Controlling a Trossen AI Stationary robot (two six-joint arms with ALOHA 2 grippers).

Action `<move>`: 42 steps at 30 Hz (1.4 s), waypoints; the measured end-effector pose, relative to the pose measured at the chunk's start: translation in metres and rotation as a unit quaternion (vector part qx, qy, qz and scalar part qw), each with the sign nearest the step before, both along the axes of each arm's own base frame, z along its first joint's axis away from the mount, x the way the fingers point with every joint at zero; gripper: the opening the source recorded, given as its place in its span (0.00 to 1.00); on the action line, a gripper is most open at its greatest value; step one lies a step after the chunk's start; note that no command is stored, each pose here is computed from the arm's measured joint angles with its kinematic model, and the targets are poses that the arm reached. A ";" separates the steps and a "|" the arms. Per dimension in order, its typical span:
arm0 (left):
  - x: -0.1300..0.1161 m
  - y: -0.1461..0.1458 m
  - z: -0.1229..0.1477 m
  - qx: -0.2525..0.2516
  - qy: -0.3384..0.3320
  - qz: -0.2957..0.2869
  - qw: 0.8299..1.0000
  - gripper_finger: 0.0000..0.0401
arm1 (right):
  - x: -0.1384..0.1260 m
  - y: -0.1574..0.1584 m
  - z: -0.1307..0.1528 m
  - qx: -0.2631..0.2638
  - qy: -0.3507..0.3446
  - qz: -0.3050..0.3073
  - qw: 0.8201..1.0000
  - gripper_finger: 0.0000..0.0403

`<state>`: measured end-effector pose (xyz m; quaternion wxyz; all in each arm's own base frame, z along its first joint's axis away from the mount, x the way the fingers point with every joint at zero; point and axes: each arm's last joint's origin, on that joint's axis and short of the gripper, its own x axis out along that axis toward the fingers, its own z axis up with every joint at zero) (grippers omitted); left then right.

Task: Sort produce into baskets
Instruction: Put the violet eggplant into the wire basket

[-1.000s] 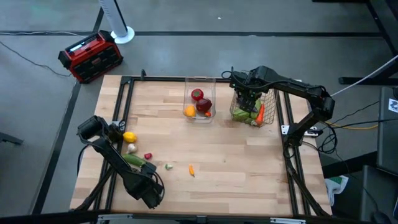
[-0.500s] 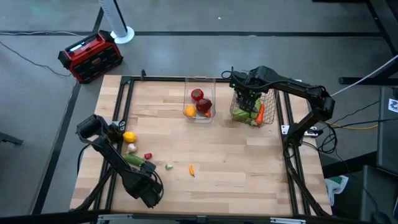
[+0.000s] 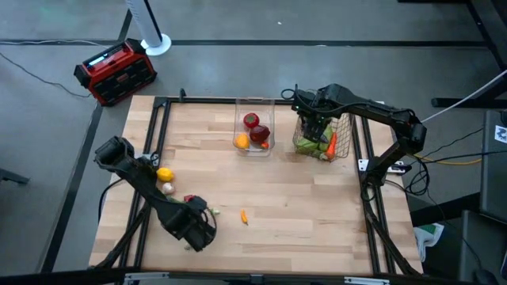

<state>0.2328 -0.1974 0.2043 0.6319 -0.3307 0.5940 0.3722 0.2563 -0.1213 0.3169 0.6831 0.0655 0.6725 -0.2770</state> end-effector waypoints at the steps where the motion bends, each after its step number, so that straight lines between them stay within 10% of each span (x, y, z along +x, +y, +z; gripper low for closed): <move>1: 0.003 0.003 0.001 -0.002 -0.007 -0.007 1.000 0.52 | 0.000 0.000 0.000 0.000 0.000 0.000 1.000 0.64; 14: 0.084 0.069 0.012 0.023 -0.196 -0.140 0.970 0.52 | 0.000 0.000 0.000 -0.001 -0.001 0.001 1.000 0.64; 29: 0.181 0.190 0.043 0.217 -0.508 -0.207 0.808 0.52 | 0.000 0.000 0.008 -0.004 -0.001 0.013 1.000 0.64; 42: 0.224 0.264 0.003 0.313 -0.614 -0.122 0.714 0.52 | -0.002 -0.002 0.079 -0.063 -0.112 0.008 0.992 0.64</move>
